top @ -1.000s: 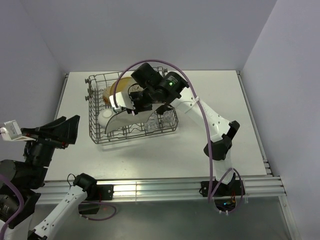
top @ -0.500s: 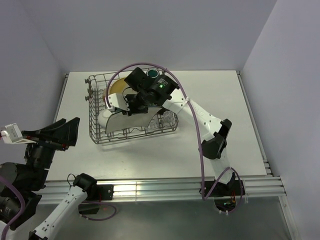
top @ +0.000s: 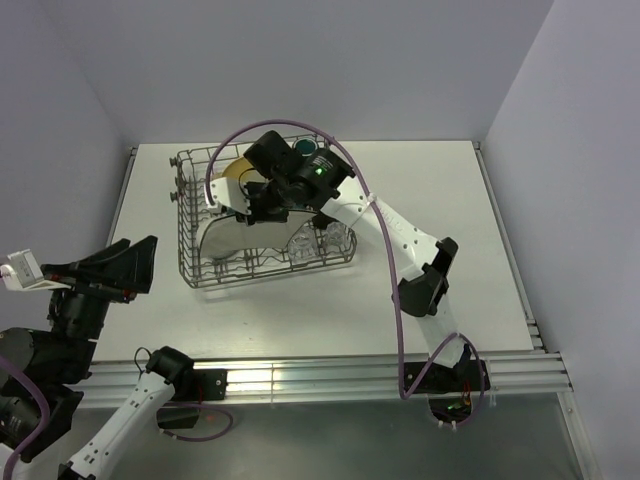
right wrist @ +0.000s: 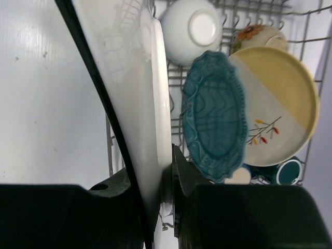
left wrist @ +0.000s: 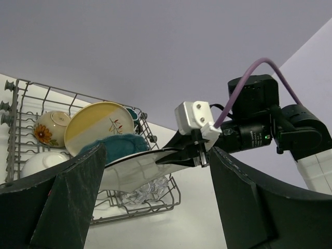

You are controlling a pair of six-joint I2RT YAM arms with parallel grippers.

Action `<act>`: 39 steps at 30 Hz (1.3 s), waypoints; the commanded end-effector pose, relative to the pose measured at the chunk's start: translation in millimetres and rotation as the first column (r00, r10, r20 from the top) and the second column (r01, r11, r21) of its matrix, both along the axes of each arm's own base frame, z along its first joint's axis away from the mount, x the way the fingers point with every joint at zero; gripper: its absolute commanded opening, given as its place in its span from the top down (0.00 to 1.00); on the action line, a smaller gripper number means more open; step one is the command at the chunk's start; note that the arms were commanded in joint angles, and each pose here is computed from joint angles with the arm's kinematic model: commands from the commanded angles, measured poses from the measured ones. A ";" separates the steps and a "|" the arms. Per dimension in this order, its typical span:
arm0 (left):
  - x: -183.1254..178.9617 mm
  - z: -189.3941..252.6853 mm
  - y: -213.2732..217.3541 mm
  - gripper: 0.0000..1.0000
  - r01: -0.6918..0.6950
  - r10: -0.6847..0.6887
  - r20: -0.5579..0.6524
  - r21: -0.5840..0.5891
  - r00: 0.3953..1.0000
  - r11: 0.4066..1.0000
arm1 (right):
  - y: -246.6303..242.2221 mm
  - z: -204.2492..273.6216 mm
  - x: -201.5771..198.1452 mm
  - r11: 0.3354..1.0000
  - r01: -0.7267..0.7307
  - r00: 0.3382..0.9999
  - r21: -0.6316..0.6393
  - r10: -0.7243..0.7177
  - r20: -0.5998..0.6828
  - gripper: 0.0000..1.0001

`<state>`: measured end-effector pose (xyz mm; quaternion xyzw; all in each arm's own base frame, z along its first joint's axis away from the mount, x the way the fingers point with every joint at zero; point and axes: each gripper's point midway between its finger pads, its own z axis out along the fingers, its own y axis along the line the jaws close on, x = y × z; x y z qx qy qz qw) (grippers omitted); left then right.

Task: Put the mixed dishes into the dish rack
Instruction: Insert the plate into the dish rack

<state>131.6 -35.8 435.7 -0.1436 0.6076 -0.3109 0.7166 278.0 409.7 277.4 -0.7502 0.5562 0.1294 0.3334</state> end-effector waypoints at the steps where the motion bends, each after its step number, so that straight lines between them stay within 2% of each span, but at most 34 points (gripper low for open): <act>1: -4.5 2.7 4.5 0.13 -0.012 0.012 0.012 -0.019 1.000 1.000 | 26.5 104.9 -0.6 0.950 -0.071 0.983 0.304 0.015 0.183 1.00; 7: -5.9 3.5 5.7 0.13 -0.014 0.014 0.014 -0.026 1.000 1.000 | 25.7 113.4 11.8 0.948 -0.077 0.966 0.309 -0.006 0.259 1.00; 18: -7.6 1.2 7.6 0.13 -0.018 0.018 0.012 -0.033 1.000 0.999 | 14.6 82.8 44.8 0.979 -0.080 0.946 0.189 0.016 0.323 1.00; 31: -3.7 -2.5 7.3 0.13 -0.026 0.026 0.002 -0.031 1.000 0.999 | 8.3 25.6 48.8 0.990 -0.135 0.964 0.050 0.120 0.238 1.00; 39: -3.6 -2.9 9.2 0.12 -0.033 0.033 0.001 -0.033 0.999 0.999 | 7.2 8.7 59.2 0.987 -0.159 0.957 0.001 0.154 0.247 1.00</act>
